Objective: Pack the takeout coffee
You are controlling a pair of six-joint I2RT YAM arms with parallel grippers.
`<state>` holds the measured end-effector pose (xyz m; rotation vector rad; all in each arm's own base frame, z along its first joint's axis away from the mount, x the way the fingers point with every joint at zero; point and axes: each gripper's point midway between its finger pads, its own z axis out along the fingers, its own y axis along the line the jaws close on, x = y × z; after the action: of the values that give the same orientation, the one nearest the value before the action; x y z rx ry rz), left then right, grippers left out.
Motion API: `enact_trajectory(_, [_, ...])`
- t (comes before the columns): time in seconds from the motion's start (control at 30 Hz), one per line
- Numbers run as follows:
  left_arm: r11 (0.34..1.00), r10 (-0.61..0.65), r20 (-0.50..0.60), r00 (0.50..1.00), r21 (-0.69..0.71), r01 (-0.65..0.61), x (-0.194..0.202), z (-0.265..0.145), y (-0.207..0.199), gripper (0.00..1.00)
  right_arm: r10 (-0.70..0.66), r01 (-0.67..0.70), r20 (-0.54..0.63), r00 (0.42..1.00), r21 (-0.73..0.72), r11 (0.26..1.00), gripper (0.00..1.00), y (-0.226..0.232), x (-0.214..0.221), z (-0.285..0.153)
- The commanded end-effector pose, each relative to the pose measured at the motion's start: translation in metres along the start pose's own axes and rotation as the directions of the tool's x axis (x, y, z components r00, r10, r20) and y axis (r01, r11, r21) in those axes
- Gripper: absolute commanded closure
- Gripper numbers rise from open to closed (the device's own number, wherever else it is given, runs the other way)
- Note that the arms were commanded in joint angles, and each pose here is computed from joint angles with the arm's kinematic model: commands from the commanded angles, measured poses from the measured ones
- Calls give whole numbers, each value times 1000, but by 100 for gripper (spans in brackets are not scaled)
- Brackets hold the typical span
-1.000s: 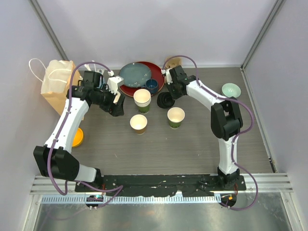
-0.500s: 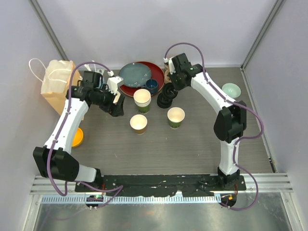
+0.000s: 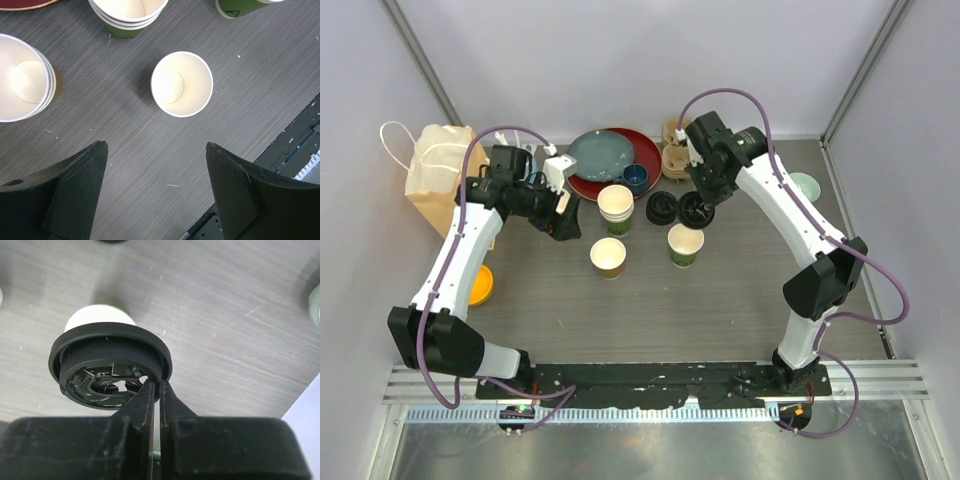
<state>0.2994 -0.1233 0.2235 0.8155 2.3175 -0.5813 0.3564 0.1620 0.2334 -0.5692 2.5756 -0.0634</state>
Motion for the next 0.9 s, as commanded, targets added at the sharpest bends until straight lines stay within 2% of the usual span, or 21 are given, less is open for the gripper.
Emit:
enact_trajectory(0.0, [1000,15,64,998,26,-17,-14,-14,-14,16,-49,45,-143,989,-28,999,99,17,38,-2])
enact_trajectory(0.23, [1000,24,74,997,17,-26,-14,-19,-16,16,-126,117,-227,966,-51,992,99,31,42,26])
enact_trajectory(0.57, [999,33,69,997,9,-33,-12,-20,-14,16,-144,146,-271,952,-13,989,99,28,39,47])
enact_trajectory(0.87, [999,37,65,997,0,-37,-11,-19,-12,16,-162,154,-302,939,-51,987,99,36,47,55])
